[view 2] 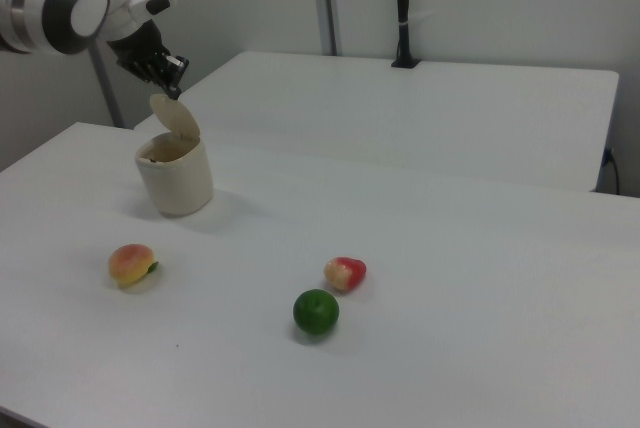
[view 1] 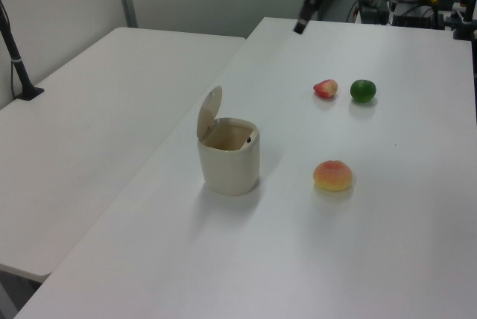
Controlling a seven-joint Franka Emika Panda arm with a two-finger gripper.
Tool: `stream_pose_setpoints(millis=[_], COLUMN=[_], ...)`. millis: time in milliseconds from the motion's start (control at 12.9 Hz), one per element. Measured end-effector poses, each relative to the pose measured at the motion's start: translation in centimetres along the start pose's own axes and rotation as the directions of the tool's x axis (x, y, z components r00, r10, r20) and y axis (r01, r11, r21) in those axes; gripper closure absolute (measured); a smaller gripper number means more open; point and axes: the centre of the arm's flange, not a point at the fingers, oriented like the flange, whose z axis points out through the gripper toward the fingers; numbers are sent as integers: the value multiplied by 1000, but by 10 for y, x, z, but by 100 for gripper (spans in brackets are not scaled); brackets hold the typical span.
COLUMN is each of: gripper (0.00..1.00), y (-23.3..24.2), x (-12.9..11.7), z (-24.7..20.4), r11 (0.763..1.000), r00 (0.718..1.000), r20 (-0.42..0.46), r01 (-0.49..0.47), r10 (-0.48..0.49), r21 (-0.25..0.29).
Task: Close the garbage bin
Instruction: 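Move the gripper toward the open lid of the cream bin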
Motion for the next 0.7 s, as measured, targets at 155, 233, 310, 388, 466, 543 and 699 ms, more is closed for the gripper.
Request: stream_pose_setpoints(millis=[155,233,310,388,466,543,699], gripper=[99,99,99,99,99,99,99], y=[-13,-20,-25,-31,-38,-45,-60], x=[9,13,15,16,17,19,23], z=[19,32,40,47,54,61,76], r11=[1000,999,999,998,998,997,996], r00=[996,992,989,986,985,982,974], r20=[-82,-123,-143,-160,-169,-180,-217], r01=[-26,-36,-37,-36,-35,-43,-46], r10=[27,40,42,42,43,53,63], r21=[17,29,36,44,51,60,82])
